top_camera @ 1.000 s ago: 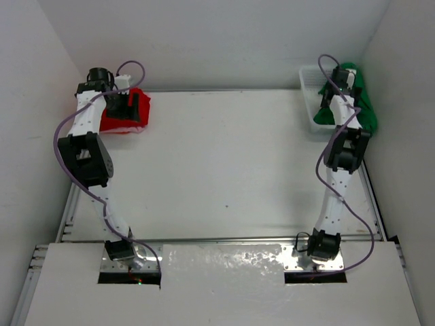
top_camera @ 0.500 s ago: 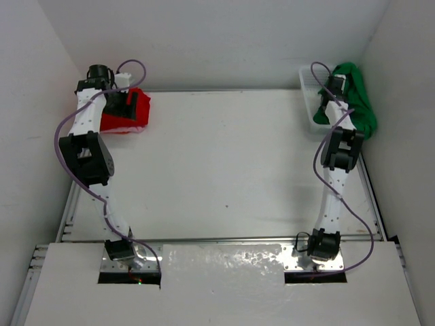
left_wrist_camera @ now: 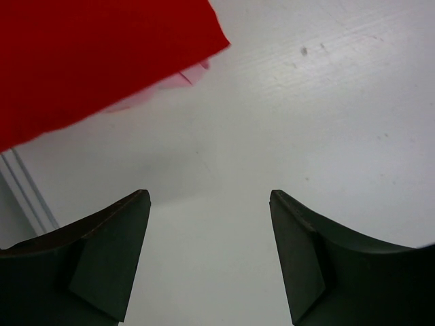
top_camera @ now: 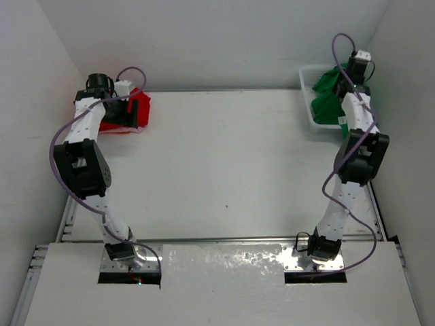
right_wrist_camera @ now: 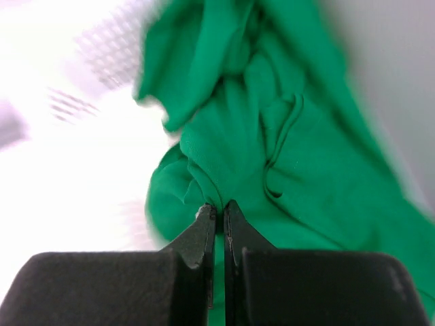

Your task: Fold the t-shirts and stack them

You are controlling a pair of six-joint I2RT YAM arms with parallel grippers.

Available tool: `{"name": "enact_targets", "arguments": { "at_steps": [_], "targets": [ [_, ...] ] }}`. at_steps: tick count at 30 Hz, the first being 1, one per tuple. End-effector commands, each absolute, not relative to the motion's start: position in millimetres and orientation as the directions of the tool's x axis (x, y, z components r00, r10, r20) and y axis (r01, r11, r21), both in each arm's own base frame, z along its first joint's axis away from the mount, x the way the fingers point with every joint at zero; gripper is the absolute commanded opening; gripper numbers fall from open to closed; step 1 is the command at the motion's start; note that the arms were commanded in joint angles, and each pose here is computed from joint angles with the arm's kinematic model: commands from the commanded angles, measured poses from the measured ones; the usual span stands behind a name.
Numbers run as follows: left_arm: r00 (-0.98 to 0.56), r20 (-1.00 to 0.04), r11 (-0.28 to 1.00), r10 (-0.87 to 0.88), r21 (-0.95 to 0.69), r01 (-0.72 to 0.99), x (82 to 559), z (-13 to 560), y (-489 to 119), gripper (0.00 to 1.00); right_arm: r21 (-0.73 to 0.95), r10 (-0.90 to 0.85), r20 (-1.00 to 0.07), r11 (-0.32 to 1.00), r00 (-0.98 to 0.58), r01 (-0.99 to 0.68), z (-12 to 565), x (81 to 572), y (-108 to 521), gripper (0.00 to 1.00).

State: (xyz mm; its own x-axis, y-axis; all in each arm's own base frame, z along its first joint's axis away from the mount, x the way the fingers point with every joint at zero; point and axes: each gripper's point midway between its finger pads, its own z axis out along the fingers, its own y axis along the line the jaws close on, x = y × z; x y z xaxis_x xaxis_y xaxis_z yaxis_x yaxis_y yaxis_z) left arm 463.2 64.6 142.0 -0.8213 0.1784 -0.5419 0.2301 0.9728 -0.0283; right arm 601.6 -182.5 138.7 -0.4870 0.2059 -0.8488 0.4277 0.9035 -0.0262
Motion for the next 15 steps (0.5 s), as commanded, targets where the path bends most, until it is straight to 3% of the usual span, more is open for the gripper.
{"name": "enact_targets", "arguments": {
  "at_steps": [1, 6, 9, 15],
  "targets": [
    [-0.705, -0.686, 0.959, 0.182, -0.034, 0.281, 462, 188, 43, 0.69, 0.122, 0.216, -0.954, 0.914, -0.21, 0.388, 268, 599, -164, 0.0],
    [-0.693, -0.705, 0.961, 0.152, -0.058, 0.269, 443, 190, 35, 0.69, 0.105, 0.218, -0.941, 0.915, -0.257, 0.391, 269, 580, -163, 0.0],
    [-0.677, -0.72, 0.958, 0.153, -0.061, 0.281, 439, 196, 32, 0.69, 0.152, 0.221, -0.96, 0.927, -0.172, 0.344, 308, 569, -148, 0.0],
    [-0.626, -0.761, 0.953, 0.17, -0.035, 0.302, 438, 219, 29, 0.69, 0.173, 0.158, -0.984, 0.961, 0.085, 0.217, 457, 533, -107, 0.0]
  ]
}}
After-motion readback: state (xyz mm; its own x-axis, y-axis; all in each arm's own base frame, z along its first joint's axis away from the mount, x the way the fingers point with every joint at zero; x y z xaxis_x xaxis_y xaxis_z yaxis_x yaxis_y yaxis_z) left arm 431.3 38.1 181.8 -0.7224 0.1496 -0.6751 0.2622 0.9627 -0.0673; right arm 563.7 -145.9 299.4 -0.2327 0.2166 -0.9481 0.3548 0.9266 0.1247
